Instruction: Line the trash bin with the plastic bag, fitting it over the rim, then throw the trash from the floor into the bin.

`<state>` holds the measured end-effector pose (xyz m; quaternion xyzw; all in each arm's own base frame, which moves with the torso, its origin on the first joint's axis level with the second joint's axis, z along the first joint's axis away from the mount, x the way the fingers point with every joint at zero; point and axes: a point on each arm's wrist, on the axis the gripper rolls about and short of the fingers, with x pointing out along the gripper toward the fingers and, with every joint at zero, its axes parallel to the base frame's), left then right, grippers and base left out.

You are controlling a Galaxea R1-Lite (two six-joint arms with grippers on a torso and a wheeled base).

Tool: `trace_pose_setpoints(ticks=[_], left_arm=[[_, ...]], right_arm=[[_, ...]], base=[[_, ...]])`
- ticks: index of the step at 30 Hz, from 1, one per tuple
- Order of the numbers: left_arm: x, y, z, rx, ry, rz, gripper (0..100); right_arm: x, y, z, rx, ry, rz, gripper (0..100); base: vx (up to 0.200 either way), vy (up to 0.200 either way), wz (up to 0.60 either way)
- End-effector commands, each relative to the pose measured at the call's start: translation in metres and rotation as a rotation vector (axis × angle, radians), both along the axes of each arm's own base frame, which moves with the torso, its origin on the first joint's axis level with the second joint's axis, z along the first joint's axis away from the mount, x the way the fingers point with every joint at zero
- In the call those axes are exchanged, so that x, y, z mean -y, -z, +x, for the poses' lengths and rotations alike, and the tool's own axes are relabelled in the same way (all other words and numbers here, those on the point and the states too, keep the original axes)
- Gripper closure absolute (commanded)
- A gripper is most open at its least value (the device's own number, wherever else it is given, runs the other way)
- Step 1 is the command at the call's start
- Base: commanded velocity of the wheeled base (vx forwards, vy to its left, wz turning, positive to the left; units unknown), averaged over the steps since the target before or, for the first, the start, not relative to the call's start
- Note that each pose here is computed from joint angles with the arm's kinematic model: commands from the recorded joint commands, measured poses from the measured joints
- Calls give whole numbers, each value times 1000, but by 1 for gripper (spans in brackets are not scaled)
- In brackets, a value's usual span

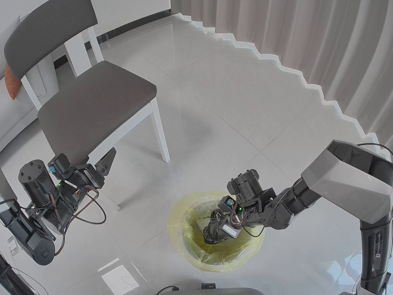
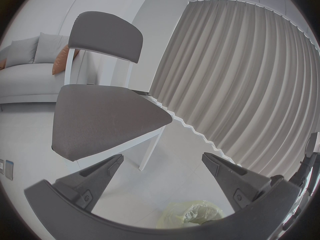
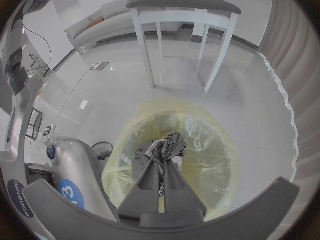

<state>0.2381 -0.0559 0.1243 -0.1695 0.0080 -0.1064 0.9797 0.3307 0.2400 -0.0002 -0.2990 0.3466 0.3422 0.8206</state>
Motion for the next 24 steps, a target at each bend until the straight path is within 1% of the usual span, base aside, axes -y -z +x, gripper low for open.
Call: trace_pose_setpoints(ticks=[1,3,5,9,12,20,24], left_arm=[[-1,-1,-3,8,-3,-3,0],[-2,-1,-4,7,-3,-2,0],[-3,-1,-6,5,-6,-3,0],[-4,0,-6,0,-12,-4,0],[-4,1,-6,-5,-12,-4,0],[-4,0,-6,-5,-11,-21,0],[-4,-1,-7,0,-11,-21,0]], right_arm=[[-2,16,0,-38,-5,-27,100],[-2,21,-1,-49,-5,-33,100],[-7,34,-8,-77,-26,-57,100],[-13,45,-18,-101,-53,-79,100],[-15,53,-17,-111,-53,-86,100],[-18,59,-8,-112,-53,-90,100],[-21,57,-2,-141,-47,-109,100]], base=[[0,0,0],[0,0,0],[0,0,0],[0,0,0],[0,0,0],[0,0,0],[0,0,0]])
